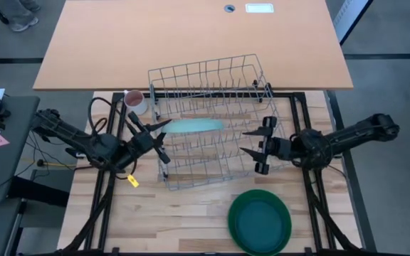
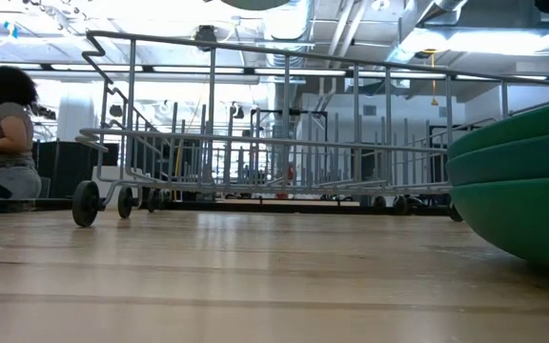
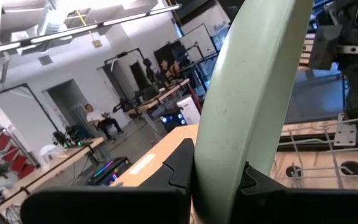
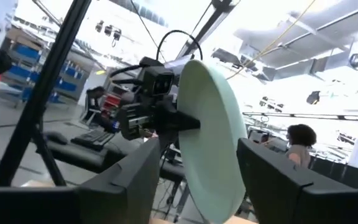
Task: Sort dishes
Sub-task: Put the light green plate in the dish rack
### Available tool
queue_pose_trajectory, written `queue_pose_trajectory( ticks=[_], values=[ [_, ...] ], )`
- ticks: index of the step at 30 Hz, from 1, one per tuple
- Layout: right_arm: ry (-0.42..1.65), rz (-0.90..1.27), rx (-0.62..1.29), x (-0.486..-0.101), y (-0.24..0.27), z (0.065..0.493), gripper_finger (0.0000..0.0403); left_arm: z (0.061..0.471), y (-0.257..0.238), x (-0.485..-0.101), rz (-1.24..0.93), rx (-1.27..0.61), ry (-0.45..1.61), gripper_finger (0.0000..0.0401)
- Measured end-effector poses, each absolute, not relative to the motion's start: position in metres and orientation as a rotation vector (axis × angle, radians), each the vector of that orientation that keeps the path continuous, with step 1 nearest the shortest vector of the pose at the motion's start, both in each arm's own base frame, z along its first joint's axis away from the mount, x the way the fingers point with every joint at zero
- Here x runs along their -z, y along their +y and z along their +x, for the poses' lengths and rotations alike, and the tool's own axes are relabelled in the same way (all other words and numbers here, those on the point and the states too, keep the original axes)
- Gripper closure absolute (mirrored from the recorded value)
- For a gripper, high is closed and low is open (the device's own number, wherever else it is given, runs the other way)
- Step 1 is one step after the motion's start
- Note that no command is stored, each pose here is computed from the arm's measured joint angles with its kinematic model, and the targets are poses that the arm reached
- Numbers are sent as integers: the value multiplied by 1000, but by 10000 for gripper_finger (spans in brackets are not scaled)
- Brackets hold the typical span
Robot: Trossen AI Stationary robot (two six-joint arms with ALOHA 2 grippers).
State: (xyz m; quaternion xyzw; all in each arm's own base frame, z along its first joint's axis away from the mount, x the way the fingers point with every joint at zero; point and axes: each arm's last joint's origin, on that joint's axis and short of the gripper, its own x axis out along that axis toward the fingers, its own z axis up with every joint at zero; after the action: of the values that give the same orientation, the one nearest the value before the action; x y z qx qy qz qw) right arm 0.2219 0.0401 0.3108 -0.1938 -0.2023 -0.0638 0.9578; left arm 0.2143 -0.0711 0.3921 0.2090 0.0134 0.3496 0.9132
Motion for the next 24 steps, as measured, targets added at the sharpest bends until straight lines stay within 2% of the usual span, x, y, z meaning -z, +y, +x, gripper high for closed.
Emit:
queue_pose_trajectory(
  ticks=[4,8,18,24],
  values=[
    [-362,-441,125,-311,44,239,149,215,-72,-391,415,-685,12,377],
    [-316,-509,171,-311,46,256,139,216,-73,-388,406,-662,20,377],
    [-237,-578,314,-313,46,275,140,215,-75,-386,402,-677,40,377],
    [-253,-568,346,-317,45,273,171,216,-76,-386,375,-643,21,377]
  ],
)
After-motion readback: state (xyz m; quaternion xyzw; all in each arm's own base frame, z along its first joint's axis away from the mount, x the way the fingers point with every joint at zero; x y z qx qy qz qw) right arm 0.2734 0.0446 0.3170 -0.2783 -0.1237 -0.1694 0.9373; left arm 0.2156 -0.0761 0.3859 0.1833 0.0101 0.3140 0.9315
